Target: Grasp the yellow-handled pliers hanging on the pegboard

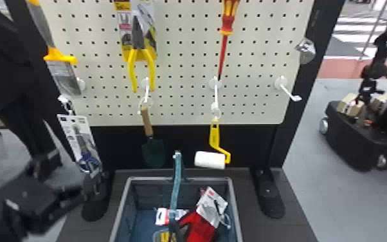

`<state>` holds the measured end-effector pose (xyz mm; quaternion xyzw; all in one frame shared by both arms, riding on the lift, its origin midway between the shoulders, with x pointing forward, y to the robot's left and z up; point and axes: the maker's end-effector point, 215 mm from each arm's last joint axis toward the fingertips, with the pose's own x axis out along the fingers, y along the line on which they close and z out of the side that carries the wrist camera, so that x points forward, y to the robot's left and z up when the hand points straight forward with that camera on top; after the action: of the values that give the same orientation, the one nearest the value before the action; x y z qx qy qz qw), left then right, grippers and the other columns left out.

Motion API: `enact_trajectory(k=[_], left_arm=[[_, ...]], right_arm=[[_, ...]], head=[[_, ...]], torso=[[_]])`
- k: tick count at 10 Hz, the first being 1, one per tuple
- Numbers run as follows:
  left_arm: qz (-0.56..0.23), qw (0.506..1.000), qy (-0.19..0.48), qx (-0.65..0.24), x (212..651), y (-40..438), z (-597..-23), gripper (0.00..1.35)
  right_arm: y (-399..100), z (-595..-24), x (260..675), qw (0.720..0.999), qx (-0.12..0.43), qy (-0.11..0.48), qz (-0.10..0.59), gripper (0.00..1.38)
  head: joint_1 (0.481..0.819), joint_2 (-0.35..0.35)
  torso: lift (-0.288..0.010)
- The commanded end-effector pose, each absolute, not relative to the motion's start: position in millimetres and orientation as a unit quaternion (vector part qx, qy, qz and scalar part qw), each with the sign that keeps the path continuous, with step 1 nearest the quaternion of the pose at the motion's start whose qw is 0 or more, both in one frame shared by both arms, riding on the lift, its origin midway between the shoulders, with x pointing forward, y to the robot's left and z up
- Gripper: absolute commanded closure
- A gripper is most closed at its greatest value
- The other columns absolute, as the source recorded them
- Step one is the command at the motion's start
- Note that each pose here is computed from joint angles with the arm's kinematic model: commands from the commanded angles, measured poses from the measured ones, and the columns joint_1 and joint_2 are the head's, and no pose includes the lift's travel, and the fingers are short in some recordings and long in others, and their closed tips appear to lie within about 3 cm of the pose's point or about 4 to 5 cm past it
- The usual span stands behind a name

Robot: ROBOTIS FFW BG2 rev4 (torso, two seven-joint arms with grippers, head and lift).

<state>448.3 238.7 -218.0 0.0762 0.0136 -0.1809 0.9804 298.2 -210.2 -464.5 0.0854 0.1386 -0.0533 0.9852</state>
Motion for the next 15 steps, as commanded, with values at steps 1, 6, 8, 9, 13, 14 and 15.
enact_trajectory(k=[1,6,8,9,13,14,15], left_arm=[[-0.192,0.979,-0.015,0.07,476.2,244.3,-184.4,0.29],[-0.334,0.939,-0.067,0.048,532.8,201.5,-93.8,0.29],[-0.366,0.927,-0.071,0.037,556.6,203.4,-67.4,0.29],[-0.392,0.917,-0.069,0.021,570.0,203.0,-57.5,0.29],[-0.509,0.858,-0.036,-0.065,603.0,168.5,-46.3,0.29],[-0.536,0.84,-0.031,-0.079,605.4,160.4,-41.4,0.29],[-0.546,0.833,-0.034,-0.08,606.6,155.5,-30.1,0.29]], right_arm=[[-210.1,-464.5,298.8,0.985,0.086,0.138,-0.053,0.09],[-209.1,-462.4,307.4,0.986,0.085,0.132,-0.052,0.09],[-209.2,-462.5,307.4,0.986,0.084,0.132,-0.051,0.09],[-209.1,-462.4,307.4,0.986,0.083,0.132,-0.051,0.09],[-204.9,-464.0,310.9,0.986,0.083,0.133,-0.048,0.09],[-203.5,-465.1,313.0,0.987,0.084,0.133,-0.047,0.09],[-201.9,-466.2,313.7,0.986,0.084,0.133,-0.046,0.09]], head=[[0.549,0.0],[0.549,0.0],[0.549,0.0],[0.549,0.0],[0.549,0.0],[0.549,0.0],[0.549,0.0]], torso=[[-0.1],[-0.1],[-0.1],[-0.1],[-0.1],[-0.1],[-0.1]])
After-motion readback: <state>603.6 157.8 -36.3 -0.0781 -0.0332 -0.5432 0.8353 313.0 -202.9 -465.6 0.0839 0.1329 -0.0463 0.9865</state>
